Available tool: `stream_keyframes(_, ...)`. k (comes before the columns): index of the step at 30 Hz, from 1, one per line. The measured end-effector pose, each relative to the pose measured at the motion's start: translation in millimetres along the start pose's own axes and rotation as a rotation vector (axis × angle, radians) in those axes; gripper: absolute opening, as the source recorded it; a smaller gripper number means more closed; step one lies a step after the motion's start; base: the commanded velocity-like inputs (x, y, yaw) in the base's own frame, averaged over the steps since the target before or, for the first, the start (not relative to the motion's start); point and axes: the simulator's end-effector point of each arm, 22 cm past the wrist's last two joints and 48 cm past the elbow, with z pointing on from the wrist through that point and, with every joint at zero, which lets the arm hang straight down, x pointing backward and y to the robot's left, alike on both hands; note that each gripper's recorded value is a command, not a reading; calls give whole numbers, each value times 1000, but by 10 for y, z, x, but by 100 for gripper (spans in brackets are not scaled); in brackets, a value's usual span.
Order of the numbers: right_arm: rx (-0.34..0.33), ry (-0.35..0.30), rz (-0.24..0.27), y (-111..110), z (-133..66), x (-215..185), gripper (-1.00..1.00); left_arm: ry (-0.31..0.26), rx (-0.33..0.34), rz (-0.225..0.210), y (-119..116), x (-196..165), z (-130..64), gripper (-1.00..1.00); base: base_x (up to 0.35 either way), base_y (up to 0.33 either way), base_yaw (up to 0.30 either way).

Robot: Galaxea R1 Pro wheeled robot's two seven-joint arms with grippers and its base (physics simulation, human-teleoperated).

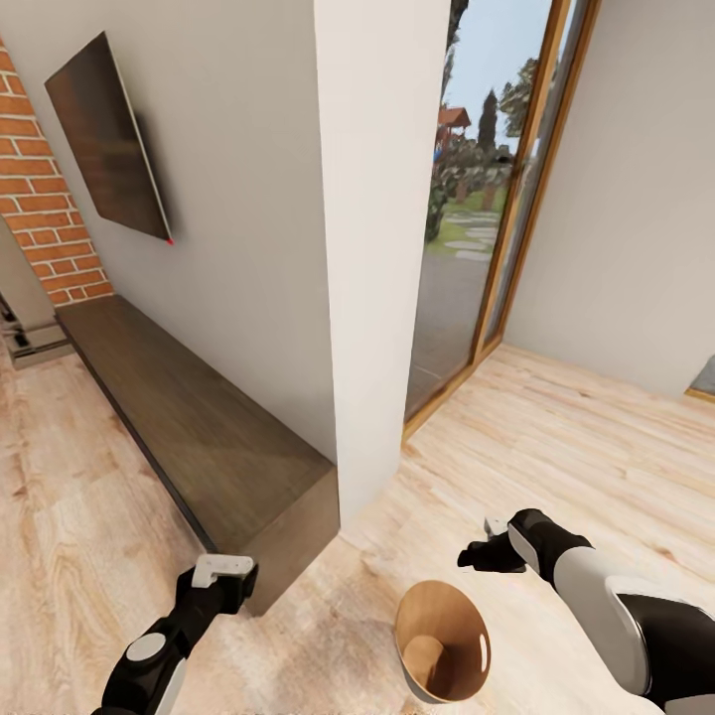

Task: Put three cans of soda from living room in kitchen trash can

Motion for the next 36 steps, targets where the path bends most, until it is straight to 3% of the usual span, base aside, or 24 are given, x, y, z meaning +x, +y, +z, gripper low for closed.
stream_keyframes(6, 35, 55, 36, -288, 246, 484, 100, -67, -1, 11, -6, 115, 100, 100, 0, 0, 0)
stream_keyframes(17, 40, 106, 49, -426, 594, 1034, 100, -79, -3, 15, -11, 361, 201, 100, 0, 0, 0)
stream_keyframes(36, 44, 52, 23, -506, 1009, 1160, 100, -80, -3, 16, -18, 731, 379, 100, 0, 0, 0)
